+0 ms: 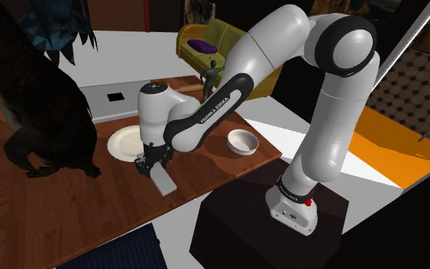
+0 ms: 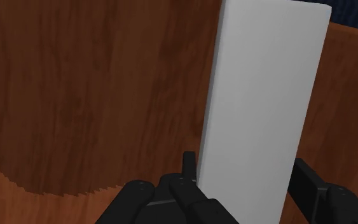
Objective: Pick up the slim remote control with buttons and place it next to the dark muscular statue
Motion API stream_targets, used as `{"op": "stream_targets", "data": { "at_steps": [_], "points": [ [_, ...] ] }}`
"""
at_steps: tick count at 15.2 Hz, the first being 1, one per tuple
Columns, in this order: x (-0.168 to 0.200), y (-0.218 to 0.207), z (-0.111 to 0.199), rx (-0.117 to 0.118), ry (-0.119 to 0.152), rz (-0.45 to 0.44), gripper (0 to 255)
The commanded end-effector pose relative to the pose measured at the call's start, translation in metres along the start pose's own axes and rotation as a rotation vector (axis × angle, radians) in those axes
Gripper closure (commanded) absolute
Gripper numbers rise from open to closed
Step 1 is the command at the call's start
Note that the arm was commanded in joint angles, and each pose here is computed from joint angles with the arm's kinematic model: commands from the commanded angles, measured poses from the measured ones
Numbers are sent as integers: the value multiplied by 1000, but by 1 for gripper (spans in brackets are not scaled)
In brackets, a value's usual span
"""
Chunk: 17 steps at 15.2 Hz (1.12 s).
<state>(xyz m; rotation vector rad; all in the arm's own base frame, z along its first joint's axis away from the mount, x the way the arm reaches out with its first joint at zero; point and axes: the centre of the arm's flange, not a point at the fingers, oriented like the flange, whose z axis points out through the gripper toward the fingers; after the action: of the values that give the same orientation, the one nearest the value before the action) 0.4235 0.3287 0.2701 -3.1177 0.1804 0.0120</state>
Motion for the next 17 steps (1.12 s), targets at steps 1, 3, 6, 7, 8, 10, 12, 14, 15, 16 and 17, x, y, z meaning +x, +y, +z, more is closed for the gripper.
{"op": "stream_targets", "data": {
  "at_steps": [1, 3, 6, 7, 8, 10, 12, 14, 15, 16, 17],
  "points": [
    [0, 0, -11, 0, 0, 0, 255],
    [0, 0, -21, 0, 0, 0, 255],
    [0, -1, -37, 0, 0, 0, 255],
    [0, -1, -42, 0, 0, 0, 255],
    [0, -1, -48, 0, 0, 0, 255],
    [0, -1, -58, 0, 0, 0, 255],
    [0, -1, -69, 0, 0, 0, 255],
    [-1, -1, -79, 0, 0, 0, 255],
    [-1, -1, -85, 0, 0, 0, 255],
    [-1, -1, -90, 0, 0, 0, 255],
    [-1, -2, -95, 0, 0, 0, 255]
  ]
}}
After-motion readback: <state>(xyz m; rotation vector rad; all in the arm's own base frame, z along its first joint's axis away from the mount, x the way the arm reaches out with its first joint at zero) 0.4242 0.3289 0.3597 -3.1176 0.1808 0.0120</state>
